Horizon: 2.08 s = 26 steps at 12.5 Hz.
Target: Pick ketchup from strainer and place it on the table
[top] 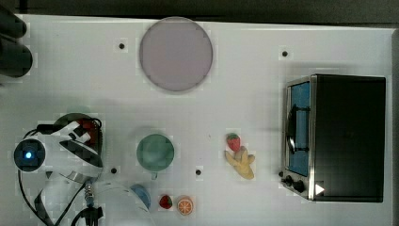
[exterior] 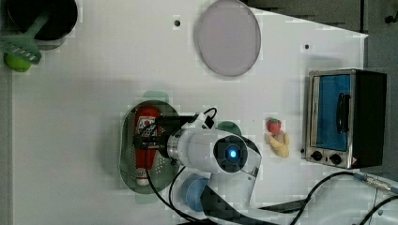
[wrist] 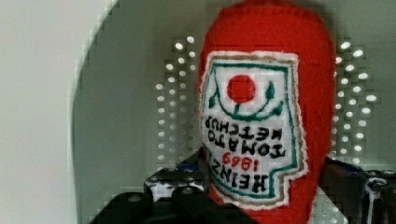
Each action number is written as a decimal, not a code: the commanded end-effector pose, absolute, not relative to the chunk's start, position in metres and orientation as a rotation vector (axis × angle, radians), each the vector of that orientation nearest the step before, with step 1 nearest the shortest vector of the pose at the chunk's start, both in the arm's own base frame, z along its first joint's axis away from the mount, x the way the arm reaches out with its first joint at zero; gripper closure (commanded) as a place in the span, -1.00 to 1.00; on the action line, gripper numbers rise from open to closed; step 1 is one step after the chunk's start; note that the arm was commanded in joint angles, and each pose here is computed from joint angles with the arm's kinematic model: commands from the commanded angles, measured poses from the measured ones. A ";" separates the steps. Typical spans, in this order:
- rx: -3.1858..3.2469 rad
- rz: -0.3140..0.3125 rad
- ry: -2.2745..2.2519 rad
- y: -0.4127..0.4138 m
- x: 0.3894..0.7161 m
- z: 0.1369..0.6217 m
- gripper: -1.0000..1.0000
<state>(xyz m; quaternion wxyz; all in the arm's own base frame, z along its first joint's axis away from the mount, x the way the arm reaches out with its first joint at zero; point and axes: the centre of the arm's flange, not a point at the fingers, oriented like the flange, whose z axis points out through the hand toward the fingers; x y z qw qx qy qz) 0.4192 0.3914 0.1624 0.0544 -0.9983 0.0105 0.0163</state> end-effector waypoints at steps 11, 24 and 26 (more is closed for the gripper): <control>-3.032 0.108 0.186 0.387 0.432 0.340 -0.13; -3.166 0.014 0.052 0.134 0.560 0.472 -0.13; -3.169 0.031 0.065 0.080 0.571 0.467 -0.13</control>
